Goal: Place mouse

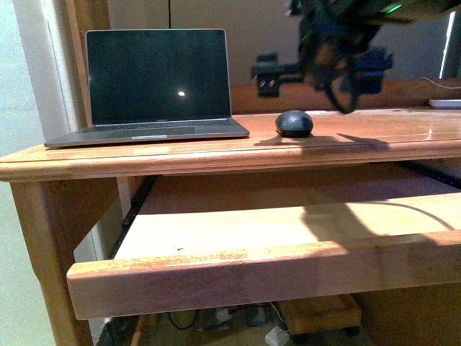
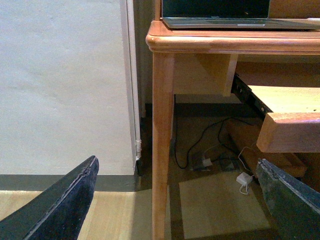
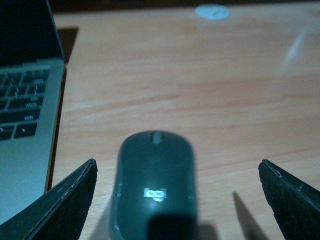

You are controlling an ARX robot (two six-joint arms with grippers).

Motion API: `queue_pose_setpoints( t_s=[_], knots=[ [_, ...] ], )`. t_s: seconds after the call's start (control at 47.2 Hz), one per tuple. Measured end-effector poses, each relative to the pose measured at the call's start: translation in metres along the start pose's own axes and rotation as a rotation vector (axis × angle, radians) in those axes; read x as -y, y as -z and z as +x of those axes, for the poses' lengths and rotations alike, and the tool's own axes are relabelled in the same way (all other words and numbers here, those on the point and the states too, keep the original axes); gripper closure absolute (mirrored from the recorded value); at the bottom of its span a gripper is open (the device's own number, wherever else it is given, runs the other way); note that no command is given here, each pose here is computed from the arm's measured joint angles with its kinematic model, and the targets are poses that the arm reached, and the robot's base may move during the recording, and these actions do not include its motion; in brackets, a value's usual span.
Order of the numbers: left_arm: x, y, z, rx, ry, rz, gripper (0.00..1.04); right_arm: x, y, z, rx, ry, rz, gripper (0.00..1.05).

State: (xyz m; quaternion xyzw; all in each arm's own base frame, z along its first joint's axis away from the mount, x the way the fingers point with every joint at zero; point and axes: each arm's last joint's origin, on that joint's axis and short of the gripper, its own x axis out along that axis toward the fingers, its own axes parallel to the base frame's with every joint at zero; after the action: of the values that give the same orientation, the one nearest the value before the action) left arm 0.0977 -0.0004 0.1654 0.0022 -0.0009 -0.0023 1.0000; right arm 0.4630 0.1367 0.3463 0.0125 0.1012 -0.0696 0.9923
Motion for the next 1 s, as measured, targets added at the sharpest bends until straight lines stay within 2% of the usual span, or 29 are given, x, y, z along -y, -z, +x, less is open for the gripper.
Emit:
queue_pose_setpoints(
  t_s=[0.127,0.212,0.275,0.36,0.445,0.487,0.593,0.783,0.995],
  knots=[
    [0.0,0.0,0.0,0.0,0.0,0.0,0.08,0.046,-0.018,-0.048,0.121,-0.031,0.046,0.07],
    [0.0,0.0,0.0,0.0,0.0,0.0,0.08,0.089,-0.014,-0.094,0.18,-0.042,0.06,0.07],
    [0.0,0.0,0.0,0.0,0.0,0.0,0.08,0.112,0.004,-0.119,0.18,-0.059,0.047,0.07],
    [0.0,0.0,0.0,0.0,0.0,0.0,0.08,0.128,0.032,-0.137,0.148,-0.074,0.027,0.07],
    [0.0,0.0,0.0,0.0,0.0,0.0,0.08,0.144,0.077,-0.155,0.067,-0.108,-0.003,0.07],
    [0.0,0.0,0.0,0.0,0.0,0.0,0.08,0.149,0.1,-0.164,0.022,-0.123,-0.018,0.07],
    [0.0,0.0,0.0,0.0,0.0,0.0,0.08,0.156,0.135,-0.18,-0.041,-0.151,-0.033,0.07],
    [0.0,0.0,0.0,0.0,0.0,0.0,0.08,0.156,0.181,-0.191,-0.117,-0.152,-0.061,0.07],
    [0.0,0.0,0.0,0.0,0.0,0.0,0.08,0.128,0.199,-0.172,-0.141,-0.16,-0.099,0.07]
  ],
)
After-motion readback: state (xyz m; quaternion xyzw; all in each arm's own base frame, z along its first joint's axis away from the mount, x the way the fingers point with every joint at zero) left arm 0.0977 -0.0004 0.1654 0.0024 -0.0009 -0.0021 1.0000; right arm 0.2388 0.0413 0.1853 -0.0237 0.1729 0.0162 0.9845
